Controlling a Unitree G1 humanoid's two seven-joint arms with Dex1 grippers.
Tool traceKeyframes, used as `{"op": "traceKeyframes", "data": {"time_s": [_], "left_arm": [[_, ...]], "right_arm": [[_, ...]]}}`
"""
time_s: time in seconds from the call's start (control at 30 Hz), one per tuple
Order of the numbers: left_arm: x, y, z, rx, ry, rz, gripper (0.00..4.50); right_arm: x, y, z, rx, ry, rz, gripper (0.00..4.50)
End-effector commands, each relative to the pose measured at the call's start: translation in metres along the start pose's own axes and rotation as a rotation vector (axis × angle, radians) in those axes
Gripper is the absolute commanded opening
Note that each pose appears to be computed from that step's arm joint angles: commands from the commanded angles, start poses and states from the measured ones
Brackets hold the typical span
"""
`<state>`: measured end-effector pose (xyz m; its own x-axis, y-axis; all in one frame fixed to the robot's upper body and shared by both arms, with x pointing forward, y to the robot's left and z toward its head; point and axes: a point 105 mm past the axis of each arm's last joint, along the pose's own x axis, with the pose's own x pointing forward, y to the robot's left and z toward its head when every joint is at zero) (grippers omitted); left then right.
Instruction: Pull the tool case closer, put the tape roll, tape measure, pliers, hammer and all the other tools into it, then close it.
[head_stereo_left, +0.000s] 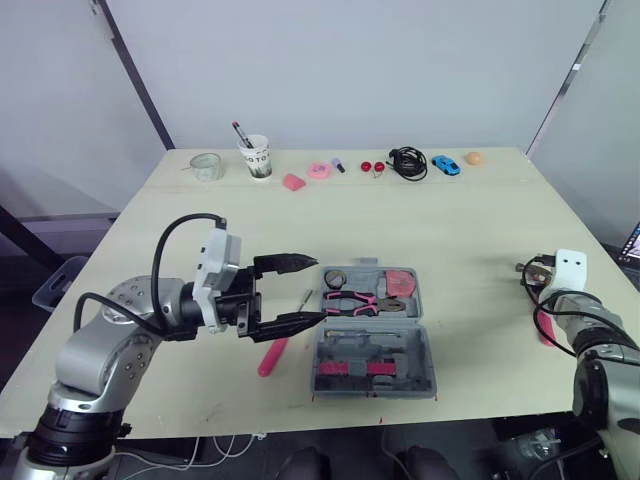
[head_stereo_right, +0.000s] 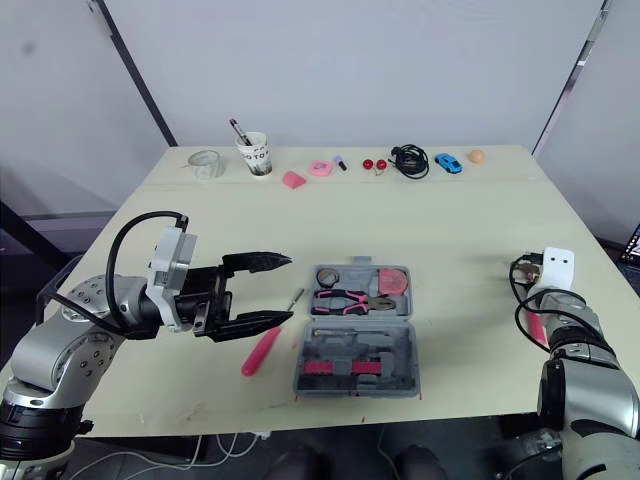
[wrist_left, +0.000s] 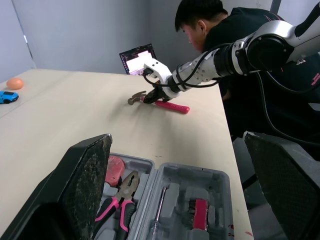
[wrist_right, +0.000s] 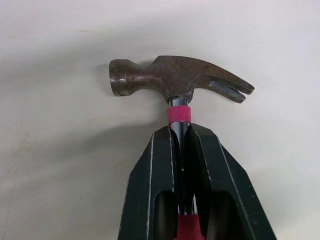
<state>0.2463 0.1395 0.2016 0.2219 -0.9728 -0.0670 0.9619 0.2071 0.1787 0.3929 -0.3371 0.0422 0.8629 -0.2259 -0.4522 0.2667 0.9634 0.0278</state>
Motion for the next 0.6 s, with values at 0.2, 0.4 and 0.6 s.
{"op": "traceKeyframes", "data": {"time_s": [0.2, 0.4, 0.6], "left_arm": [[0.003, -0.007, 0.006, 0.042, -0.016, -0.058, 4.5], [0.003, -0.007, 0.005, 0.045, -0.01, -0.08, 4.5], [0.002, -0.007, 0.006, 0.05, -0.007, -0.095, 4.5]], "right_arm": [[-0.032, 0.027, 0.015, -0.108, -0.14, 0.079, 0.06], [-0.068, 0.054, 0.009, -0.089, -0.149, 0.136, 0.06], [-0.102, 0.082, -0.008, -0.067, -0.116, 0.197, 0.06]]}}
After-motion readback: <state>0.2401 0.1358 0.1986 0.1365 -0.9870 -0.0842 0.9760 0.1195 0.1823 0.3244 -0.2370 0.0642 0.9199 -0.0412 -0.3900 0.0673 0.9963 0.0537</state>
